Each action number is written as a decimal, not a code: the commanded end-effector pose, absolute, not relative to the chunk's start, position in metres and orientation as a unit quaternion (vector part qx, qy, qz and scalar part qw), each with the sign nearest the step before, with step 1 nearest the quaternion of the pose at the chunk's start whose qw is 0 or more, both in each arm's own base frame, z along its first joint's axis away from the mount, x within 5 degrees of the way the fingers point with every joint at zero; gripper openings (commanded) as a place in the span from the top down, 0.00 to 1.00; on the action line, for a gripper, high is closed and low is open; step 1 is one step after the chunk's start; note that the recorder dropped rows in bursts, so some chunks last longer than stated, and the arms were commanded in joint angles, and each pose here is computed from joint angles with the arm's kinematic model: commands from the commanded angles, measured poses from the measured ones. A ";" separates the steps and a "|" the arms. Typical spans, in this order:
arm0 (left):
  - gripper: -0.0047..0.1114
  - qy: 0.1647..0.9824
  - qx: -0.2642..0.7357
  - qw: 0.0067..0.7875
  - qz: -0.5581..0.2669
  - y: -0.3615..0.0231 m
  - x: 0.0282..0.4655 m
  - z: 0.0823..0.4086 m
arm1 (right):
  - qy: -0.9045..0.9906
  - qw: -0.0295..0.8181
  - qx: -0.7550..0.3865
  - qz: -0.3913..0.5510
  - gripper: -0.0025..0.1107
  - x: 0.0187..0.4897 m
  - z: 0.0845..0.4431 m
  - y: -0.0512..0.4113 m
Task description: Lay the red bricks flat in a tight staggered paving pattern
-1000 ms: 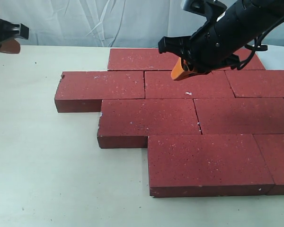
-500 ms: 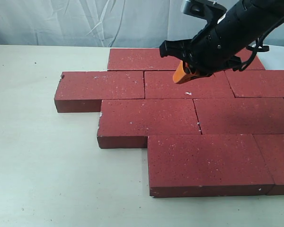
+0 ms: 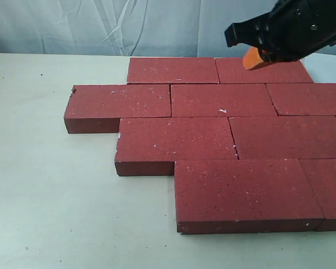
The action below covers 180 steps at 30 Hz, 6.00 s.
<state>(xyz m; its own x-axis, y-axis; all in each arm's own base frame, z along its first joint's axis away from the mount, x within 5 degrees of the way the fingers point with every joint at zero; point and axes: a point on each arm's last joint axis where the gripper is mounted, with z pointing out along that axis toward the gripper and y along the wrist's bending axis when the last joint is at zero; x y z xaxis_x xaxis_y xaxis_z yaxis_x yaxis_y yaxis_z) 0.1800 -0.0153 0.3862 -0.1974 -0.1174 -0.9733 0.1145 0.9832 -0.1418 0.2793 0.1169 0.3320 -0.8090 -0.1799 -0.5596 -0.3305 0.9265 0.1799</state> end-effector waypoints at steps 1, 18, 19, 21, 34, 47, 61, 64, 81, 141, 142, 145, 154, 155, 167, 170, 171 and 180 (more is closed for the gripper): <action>0.96 0.754 -0.003 0.651 -0.088 -0.014 0.173 0.389 | 0.935 0.313 -0.132 0.103 0.99 0.259 0.338 0.101; 0.96 0.753 -0.006 0.651 -0.092 -0.015 0.173 0.388 | 0.892 0.433 -0.099 0.083 0.99 0.172 0.354 0.059; 0.96 0.753 -0.006 0.651 -0.092 -0.015 0.173 0.388 | 0.891 0.436 -0.097 0.082 0.99 0.169 0.354 0.057; 0.96 0.753 -0.006 0.651 -0.092 -0.015 0.173 0.388 | 0.888 0.444 -0.090 0.086 0.99 0.160 0.353 0.054; 0.96 0.753 -0.007 0.651 -0.093 -0.015 0.173 0.388 | 0.890 0.439 -0.088 0.092 0.99 0.136 0.313 0.046; 0.96 0.753 -0.007 0.651 -0.093 -0.015 0.173 0.388 | 0.891 0.437 -0.088 0.091 0.99 0.136 0.312 0.046; 0.96 0.754 -0.007 0.650 -0.093 -0.015 0.173 0.388 | 0.890 0.438 -0.088 0.092 0.99 0.136 0.313 0.046; 0.96 0.754 -0.007 0.650 -0.093 -0.015 0.173 0.388 | 0.882 0.453 -0.087 0.095 0.99 0.129 0.317 0.044; 0.96 0.754 -0.011 0.649 -0.100 -0.015 0.173 0.388 | 0.807 0.572 -0.077 0.126 0.99 0.071 0.347 0.023; 0.96 0.754 -0.012 0.649 -0.101 -0.015 0.173 0.388 | 0.801 0.594 0.056 0.048 0.99 0.050 0.192 0.001; 0.96 0.754 -0.012 0.649 -0.101 -0.015 0.173 0.388 | 0.801 0.594 0.056 0.048 0.99 0.050 0.192 0.001; 0.96 0.754 -0.012 0.649 -0.101 -0.015 0.173 0.388 | 0.801 0.594 0.054 0.047 0.99 0.050 0.192 0.001; 0.96 0.754 -0.012 0.649 -0.101 -0.015 0.173 0.388 | 0.794 0.608 -0.001 0.006 0.99 0.051 0.195 0.001; 0.96 0.754 -0.012 0.649 -0.101 -0.015 0.173 0.388 | 0.793 0.609 -0.008 0.000 0.99 0.051 0.195 0.001; 0.96 0.754 -0.012 0.649 -0.101 -0.015 0.173 0.388 | 0.779 0.627 -0.007 0.001 0.99 0.054 0.186 0.001; 0.96 0.754 -0.012 0.649 -0.101 -0.015 0.173 0.388 | 0.779 0.627 -0.007 0.001 0.99 0.054 0.186 0.001; 0.96 0.754 -0.012 0.649 -0.101 -0.015 0.173 0.388 | 0.779 0.627 -0.007 0.001 0.99 0.054 0.186 0.001; 0.96 0.760 0.017 0.643 -0.092 -0.017 0.151 0.392 | 0.779 0.627 -0.007 0.001 0.99 0.054 0.186 0.001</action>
